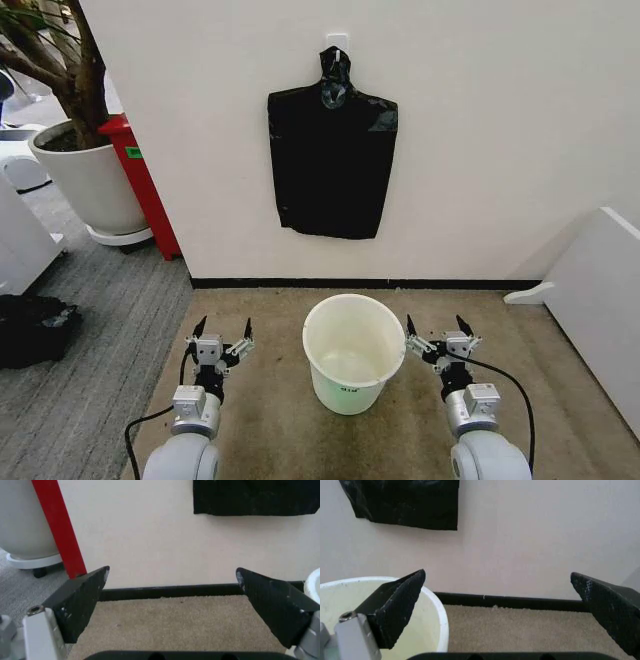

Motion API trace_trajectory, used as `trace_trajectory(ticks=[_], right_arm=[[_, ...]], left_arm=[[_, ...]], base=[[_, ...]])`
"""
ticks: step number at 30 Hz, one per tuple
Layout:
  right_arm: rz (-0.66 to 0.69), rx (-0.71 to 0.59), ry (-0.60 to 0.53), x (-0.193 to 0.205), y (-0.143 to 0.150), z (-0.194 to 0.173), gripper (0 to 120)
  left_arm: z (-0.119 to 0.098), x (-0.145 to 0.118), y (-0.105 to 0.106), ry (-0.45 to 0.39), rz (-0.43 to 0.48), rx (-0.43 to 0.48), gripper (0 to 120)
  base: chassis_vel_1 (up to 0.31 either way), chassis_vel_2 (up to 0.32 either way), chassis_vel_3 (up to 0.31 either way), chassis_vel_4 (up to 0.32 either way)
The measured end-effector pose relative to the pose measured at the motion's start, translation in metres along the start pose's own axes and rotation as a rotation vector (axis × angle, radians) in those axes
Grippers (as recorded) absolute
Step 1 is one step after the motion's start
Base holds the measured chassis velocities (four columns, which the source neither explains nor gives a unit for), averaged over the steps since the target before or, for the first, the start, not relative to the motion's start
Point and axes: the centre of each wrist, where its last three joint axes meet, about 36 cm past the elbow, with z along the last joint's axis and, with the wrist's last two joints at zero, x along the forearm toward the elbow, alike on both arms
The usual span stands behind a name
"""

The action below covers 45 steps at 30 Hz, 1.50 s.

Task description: Place the garbage bag over the trash bin.

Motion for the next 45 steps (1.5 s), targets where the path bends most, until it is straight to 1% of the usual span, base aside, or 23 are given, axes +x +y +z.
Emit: trace_trajectory(ticks=[30, 34, 37, 38, 40, 44, 45], right_arm=[[0.000, 0.000, 0.000, 0.000, 0.000, 0.000, 100], [0.001, -0.010, -0.009, 0.004, 0.000, -0.006, 100], [0.007, -0.053, -0.046, 0.018, -0.003, -0.032, 100], [0.007, -0.053, -0.046, 0.018, -0.003, -0.032, 100], [0.007, -0.085, -0.075, 0.030, -0.004, -0.052, 100], [0.005, -0.139, -0.118, 0.051, -0.006, -0.086, 100], [0.005, -0.139, -0.118, 0.051, -0.006, -0.086, 100]], left_arm=[[0.000, 0.000, 0.000, 0.000, 0.000, 0.000, 100], [-0.002, 0.002, 0.004, 0.001, -0.007, 0.004, 100], [-0.013, 0.011, 0.020, -0.006, -0.040, 0.019, 100], [-0.013, 0.011, 0.020, -0.006, -0.040, 0.019, 100], [-0.018, 0.016, 0.027, -0.006, -0.050, 0.034, 100], [-0.043, 0.031, 0.053, -0.029, -0.096, 0.063, 100], [-0.043, 0.031, 0.053, -0.029, -0.096, 0.063, 100]], base=[[0.000, 0.000, 0.000, 0.000], [0.000, 0.000, 0.000, 0.000], [0.000, 0.000, 0.000, 0.000], [0.000, 0.000, 0.000, 0.000], [0.000, 0.000, 0.000, 0.000], [0.000, 0.000, 0.000, 0.000], [0.000, 0.000, 0.000, 0.000]])
